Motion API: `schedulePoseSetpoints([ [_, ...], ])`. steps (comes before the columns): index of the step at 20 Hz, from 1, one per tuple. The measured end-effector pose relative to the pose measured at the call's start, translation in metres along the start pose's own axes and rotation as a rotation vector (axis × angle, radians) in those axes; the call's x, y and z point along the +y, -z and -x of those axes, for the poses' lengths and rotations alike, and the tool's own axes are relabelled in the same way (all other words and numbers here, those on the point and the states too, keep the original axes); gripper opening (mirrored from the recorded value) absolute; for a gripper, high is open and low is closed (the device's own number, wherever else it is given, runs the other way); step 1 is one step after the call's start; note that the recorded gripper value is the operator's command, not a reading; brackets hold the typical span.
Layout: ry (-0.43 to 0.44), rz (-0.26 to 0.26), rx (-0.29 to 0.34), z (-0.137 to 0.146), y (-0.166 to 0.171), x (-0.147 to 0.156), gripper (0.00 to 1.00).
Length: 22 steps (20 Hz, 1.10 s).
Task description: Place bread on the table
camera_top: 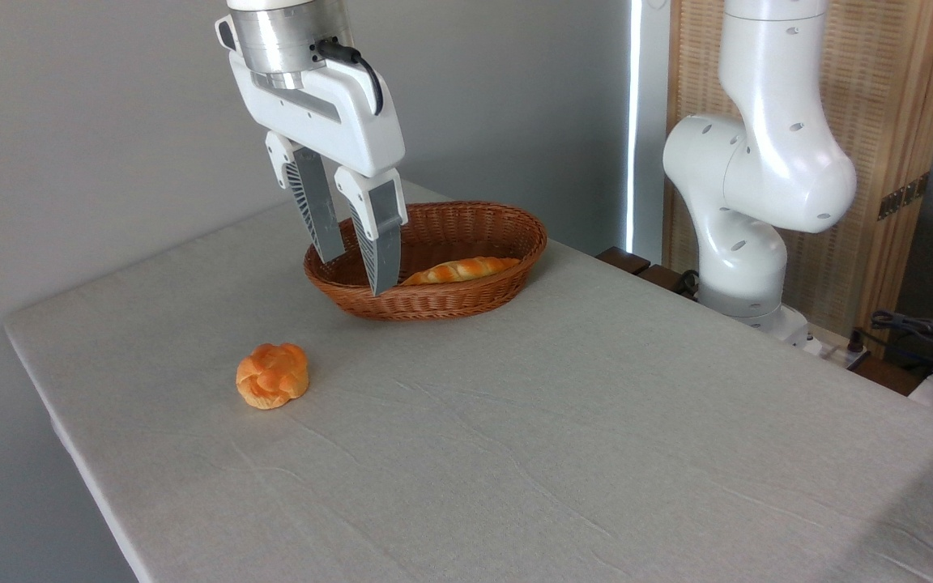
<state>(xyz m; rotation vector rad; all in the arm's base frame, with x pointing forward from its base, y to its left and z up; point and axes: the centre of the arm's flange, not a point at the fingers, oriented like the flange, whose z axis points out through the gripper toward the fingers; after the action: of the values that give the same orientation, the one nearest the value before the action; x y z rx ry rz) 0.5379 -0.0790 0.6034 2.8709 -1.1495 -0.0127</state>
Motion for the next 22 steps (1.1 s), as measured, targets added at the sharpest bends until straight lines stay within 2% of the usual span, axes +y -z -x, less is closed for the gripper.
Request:
schedulePoseSetpoints([
  [22, 0.011, -0.007, 0.009, 0.0055, 0.0057, -0.0032, 1.00],
])
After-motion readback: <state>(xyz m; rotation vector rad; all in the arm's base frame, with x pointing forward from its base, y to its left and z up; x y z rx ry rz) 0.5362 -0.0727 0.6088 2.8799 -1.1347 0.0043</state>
